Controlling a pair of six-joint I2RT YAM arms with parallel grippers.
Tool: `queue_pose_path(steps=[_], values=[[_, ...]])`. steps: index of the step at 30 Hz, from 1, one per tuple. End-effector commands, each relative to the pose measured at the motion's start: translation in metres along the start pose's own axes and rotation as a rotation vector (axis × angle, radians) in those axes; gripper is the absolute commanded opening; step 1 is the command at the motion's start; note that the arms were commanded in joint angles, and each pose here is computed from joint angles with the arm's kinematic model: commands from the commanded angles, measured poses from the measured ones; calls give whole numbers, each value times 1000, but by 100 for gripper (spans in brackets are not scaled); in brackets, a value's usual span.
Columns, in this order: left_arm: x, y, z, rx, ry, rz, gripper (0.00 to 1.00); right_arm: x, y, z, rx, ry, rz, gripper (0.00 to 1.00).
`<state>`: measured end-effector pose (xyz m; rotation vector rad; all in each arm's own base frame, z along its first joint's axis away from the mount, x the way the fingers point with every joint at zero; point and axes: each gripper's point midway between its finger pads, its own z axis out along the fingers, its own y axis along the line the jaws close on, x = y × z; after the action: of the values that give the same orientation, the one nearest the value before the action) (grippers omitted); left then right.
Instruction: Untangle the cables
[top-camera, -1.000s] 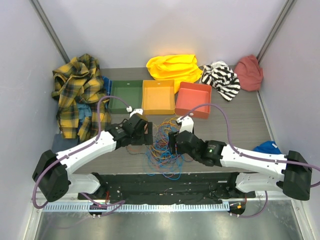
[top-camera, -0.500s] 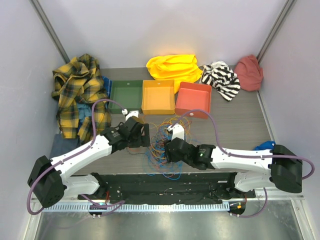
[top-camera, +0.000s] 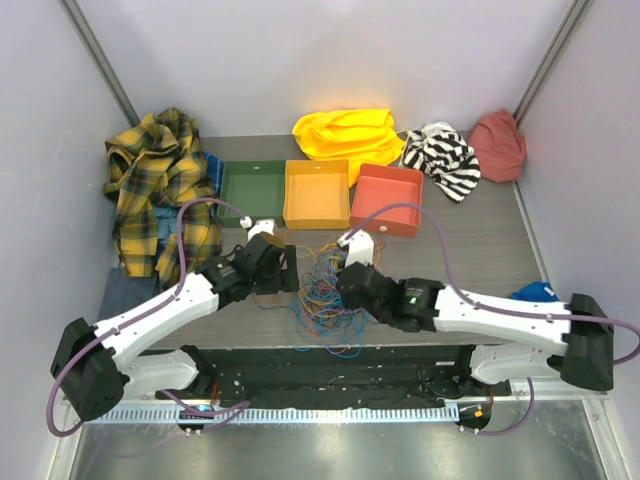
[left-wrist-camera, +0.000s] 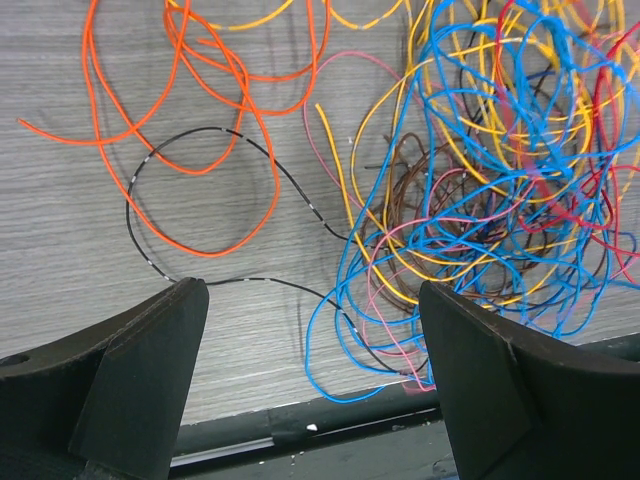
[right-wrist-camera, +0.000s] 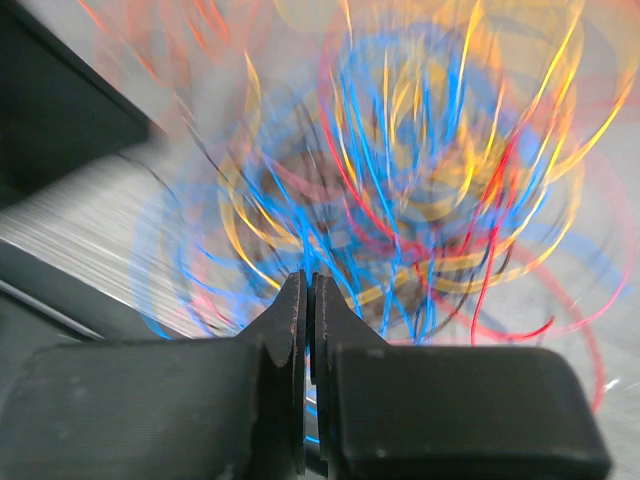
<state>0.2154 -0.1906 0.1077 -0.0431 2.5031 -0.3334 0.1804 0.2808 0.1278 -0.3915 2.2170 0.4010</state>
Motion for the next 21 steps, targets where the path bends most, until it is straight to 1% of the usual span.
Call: queue_pose_path(steps=[1, 3, 4, 6, 7, 9, 10, 16, 21], values=[[-16, -1, -12, 18, -79, -17, 92, -141, 6, -82, -19, -327, 49, 1], [-18, -2, -15, 29, -94, -24, 92, -161, 0, -101, 9, -361, 34, 1], [-18, -1, -16, 31, -96, -25, 92, -185, 2, -118, -4, -405, 42, 1], [-20, -2, -18, 40, -108, -34, 92, -201, -2, -134, 7, -426, 37, 1], [-20, -2, -19, 42, -110, -37, 92, -218, -4, -148, 14, -464, 43, 1], [-23, -3, -22, 49, -122, -43, 92, -234, -9, -163, 31, -500, 50, 1], [-23, -2, -22, 50, -125, -45, 92, -249, -14, -178, 37, -540, 64, 1], [-32, -5, -30, 71, -166, -60, 93, -290, -25, -226, 31, -652, 120, 1], [-35, -6, -33, 86, -184, -69, 93, -314, -33, -247, 65, -716, 133, 1]])
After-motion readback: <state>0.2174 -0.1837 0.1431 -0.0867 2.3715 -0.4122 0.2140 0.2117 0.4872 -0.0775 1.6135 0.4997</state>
